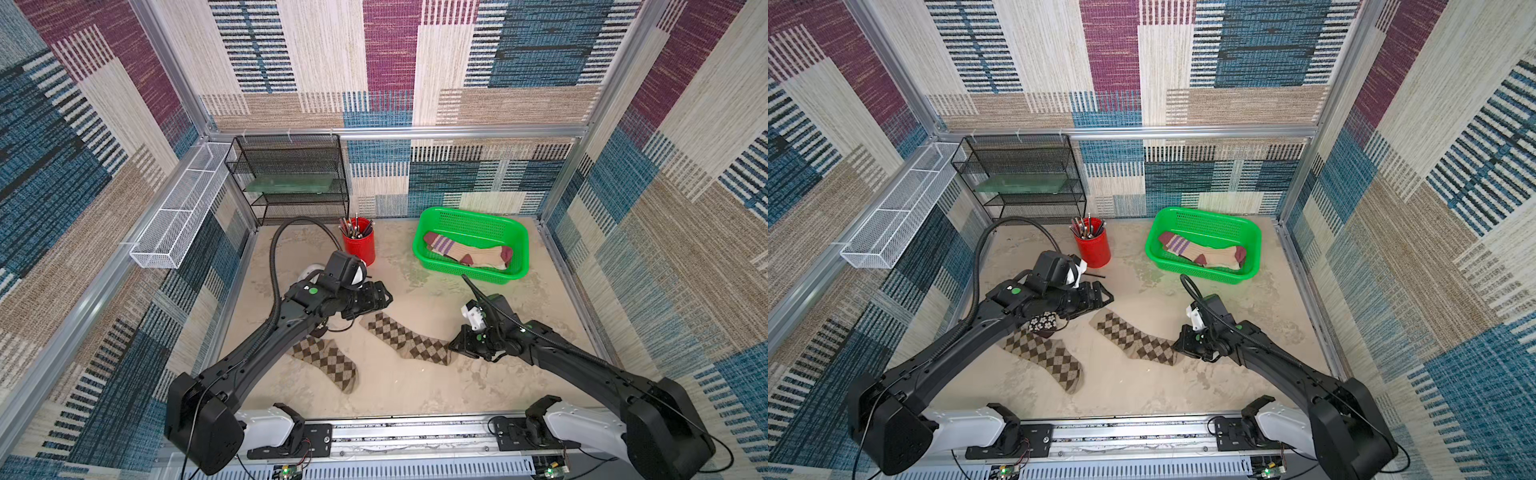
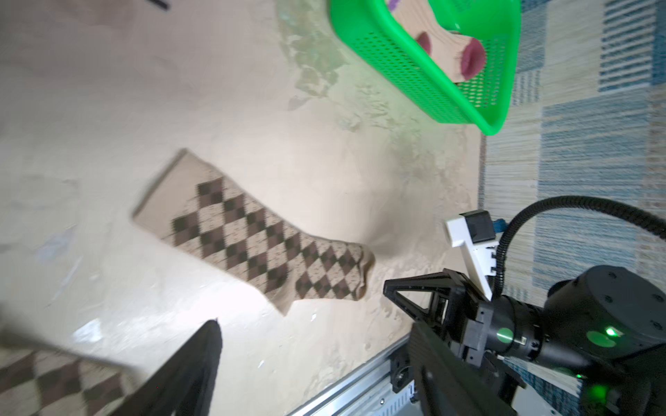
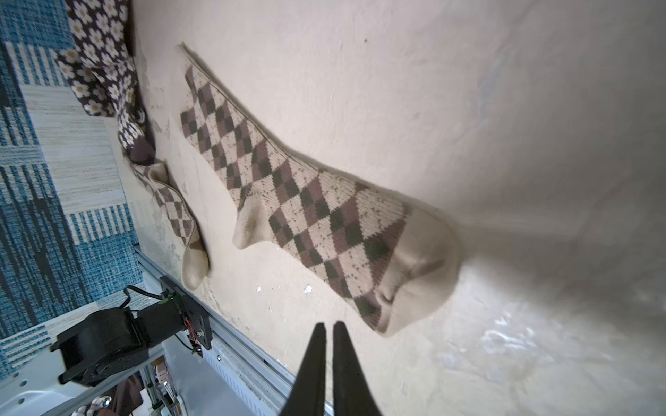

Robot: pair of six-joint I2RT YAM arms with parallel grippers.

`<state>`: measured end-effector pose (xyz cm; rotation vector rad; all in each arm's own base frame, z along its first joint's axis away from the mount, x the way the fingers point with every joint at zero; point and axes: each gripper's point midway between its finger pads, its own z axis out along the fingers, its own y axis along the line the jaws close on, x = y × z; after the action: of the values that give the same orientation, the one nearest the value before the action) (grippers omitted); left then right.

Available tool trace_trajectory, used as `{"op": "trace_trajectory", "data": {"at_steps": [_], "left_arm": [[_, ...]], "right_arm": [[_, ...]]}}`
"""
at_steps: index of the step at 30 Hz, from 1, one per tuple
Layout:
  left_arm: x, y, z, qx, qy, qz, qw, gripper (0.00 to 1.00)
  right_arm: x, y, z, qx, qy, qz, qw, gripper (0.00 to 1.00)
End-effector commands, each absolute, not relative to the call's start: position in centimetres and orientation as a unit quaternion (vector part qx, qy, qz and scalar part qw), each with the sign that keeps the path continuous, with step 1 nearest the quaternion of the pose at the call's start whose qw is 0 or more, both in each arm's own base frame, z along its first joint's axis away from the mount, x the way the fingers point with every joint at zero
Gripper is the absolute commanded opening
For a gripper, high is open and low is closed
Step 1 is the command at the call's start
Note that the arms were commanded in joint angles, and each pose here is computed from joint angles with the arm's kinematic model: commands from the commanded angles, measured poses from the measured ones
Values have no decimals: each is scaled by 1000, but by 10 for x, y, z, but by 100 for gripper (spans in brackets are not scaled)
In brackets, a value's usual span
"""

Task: Place the socks together as a pair
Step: Place the sock at the center of the board.

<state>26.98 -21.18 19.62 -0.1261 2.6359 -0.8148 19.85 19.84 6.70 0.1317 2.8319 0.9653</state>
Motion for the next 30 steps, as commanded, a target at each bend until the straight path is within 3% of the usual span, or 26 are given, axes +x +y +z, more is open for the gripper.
{"op": "trace_trajectory", "data": {"at_steps": [1, 10, 16, 22, 24, 28, 30], "left_arm": [[248, -182, 179, -35, 959, -226, 168, 81], [200, -165, 138, -54, 976, -198, 72, 79], [177, -163, 107, -47, 983, -177, 18, 76], [159, -173, 89, -8, 987, -154, -38, 69], [152, -174, 85, 1, 987, -148, -55, 65], [134, -168, 77, 12, 988, -122, -92, 64], [130, -163, 76, 12, 989, -111, -94, 64]], "right_arm": [[205, 199, 49, 42, 953, 293, 69, 5], [203, 157, 11, 72, 982, 170, 30, 3], [244, 119, 18, 99, 985, 113, 84, 7], [286, 120, 44, 82, 980, 124, 129, 11], [292, 127, 56, 70, 977, 141, 142, 18], [291, 137, 82, 56, 968, 177, 168, 41], [289, 141, 95, 47, 963, 194, 183, 57]]}}
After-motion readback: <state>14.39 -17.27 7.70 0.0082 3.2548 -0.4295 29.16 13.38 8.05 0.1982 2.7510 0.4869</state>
